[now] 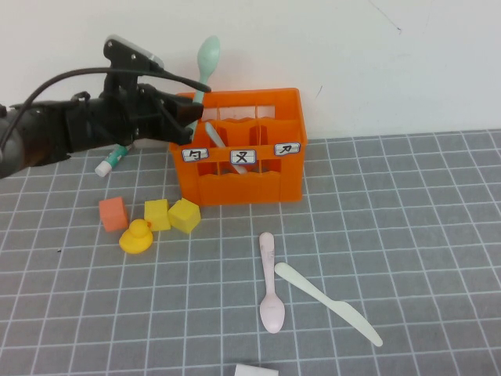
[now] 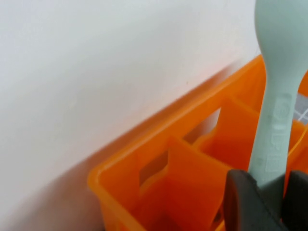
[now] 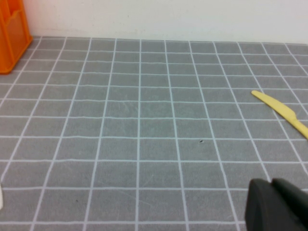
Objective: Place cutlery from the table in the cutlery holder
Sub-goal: Place the spoon on the box, then pick up the spoon
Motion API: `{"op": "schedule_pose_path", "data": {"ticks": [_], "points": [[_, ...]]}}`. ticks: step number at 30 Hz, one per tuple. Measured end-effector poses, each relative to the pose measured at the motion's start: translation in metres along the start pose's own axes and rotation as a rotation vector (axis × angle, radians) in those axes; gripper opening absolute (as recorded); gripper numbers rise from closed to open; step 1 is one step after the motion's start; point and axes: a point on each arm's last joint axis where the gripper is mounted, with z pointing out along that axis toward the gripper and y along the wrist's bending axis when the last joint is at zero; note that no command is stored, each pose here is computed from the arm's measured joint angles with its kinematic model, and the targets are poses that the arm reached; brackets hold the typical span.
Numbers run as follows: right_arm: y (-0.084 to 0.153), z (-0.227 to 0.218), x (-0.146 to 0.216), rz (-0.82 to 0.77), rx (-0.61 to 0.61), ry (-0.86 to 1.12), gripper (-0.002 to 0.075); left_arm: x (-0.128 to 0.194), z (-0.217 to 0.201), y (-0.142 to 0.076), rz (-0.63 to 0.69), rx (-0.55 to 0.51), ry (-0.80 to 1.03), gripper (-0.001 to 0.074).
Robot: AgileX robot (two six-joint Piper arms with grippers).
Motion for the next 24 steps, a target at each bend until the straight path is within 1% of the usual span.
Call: {"op": "schedule_pose_path", "data": {"ticks": [4, 8, 11, 14, 16, 18, 21, 23, 24], "points": [[0.0, 0.0, 0.0, 0.0, 0.0, 0.0, -0.0003, 0.007, 0.004, 0.002, -0.01, -0.003, 0.015, 0.0134], [0.0, 0.0, 0.0, 0.0, 0.0, 0.0, -0.0003, 0.007, 0.004, 0.002, -0.016, 0.0, 0.013, 0.0135], [0.0, 0.0, 0.0, 0.0, 0.0, 0.0, -0.0003, 0.007, 0.004, 0.002, -0.041, 0.0, 0.013, 0.0179], [0.0, 0.0, 0.0, 0.0, 0.0, 0.0, -0.0003, 0.007, 0.004, 0.001, -0.081, 0.002, 0.012, 0.0262], [0.0, 0.0, 0.0, 0.0, 0.0, 0.0, -0.0003, 0.006, 0.003, 0.001, -0.104, 0.016, 0.007, 0.0287], [0.0, 0.0, 0.0, 0.0, 0.0, 0.0, -0.0003, 0.005, 0.0, 0.002, -0.132, 0.054, -0.008, 0.0297], [0.0, 0.0, 0.0, 0.0, 0.0, 0.0, -0.0003, 0.002, -0.012, 0.007, -0.191, 0.119, -0.044, 0.028], [0.0, 0.0, 0.0, 0.0, 0.0, 0.0, -0.0003, -0.004, -0.023, 0.012, -0.231, 0.15, -0.069, 0.0234], [0.0, 0.0, 0.0, 0.0, 0.0, 0.0, -0.0003, -0.009, -0.031, 0.015, -0.249, 0.164, -0.086, 0.0194]]}}
